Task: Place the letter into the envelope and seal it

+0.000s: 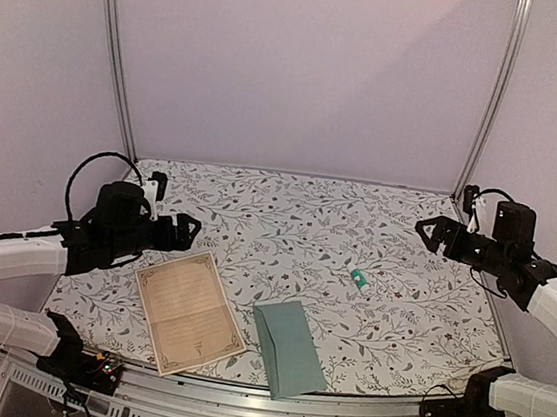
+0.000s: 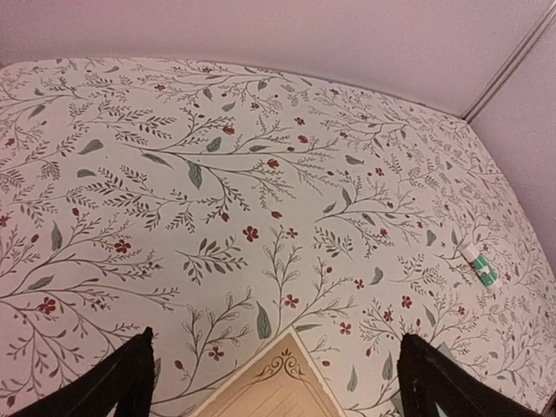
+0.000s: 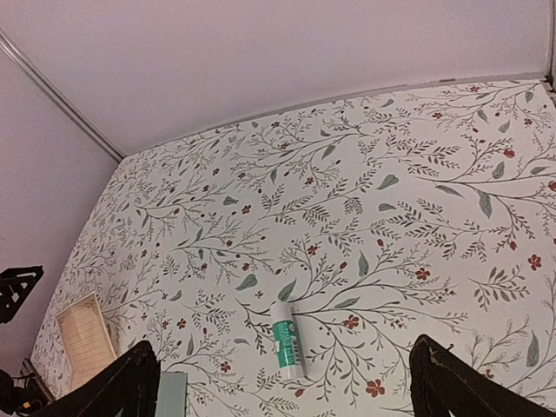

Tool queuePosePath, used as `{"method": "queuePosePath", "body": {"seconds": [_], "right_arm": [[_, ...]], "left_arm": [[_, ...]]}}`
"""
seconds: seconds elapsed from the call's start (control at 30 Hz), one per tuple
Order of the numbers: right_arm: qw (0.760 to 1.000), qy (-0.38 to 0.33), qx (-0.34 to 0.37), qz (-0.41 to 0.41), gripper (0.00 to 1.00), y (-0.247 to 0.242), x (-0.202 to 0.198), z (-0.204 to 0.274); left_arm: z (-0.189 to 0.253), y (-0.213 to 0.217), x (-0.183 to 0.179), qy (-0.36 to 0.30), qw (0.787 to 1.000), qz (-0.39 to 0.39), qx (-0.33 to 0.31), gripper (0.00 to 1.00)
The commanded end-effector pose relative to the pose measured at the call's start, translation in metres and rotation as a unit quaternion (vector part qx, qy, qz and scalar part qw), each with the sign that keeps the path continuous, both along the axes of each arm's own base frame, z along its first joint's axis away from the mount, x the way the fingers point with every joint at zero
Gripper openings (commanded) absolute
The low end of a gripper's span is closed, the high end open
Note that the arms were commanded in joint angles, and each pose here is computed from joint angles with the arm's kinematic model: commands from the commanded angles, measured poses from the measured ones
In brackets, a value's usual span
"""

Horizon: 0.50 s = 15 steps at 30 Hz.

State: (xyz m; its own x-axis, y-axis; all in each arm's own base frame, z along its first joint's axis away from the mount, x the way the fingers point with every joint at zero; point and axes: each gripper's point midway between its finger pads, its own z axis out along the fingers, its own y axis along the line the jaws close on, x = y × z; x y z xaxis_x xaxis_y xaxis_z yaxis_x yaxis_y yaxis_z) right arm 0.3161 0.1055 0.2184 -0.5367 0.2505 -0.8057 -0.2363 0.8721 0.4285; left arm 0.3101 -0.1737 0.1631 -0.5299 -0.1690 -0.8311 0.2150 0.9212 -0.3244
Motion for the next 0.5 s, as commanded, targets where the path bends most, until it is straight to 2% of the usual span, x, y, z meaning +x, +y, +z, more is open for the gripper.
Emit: {"method": "queuePosePath", "body": {"seconds": [0.0, 0.2, 0.47], "right_arm": [[0.996, 0.024, 0.046, 0.066, 0.99, 0.049, -0.029, -0.001], [0.991, 0.053, 0.055, 0.111, 0.99, 0.114, -0.070, -0.014], [0.980, 0.084, -0.028, 0.176, 0.99, 0.218, -0.123, -0.036]], "left_arm": [[0.007, -0.002, -0.018, 0.017, 1.000, 0.000, 0.011, 0.97], [0.027, 0.000, -0.034, -0.009, 1.000, -0.001, -0.005, 0.98], [0.020, 0.005, -0.037, -0.003, 1.000, 0.007, 0.003, 0.98]]}}
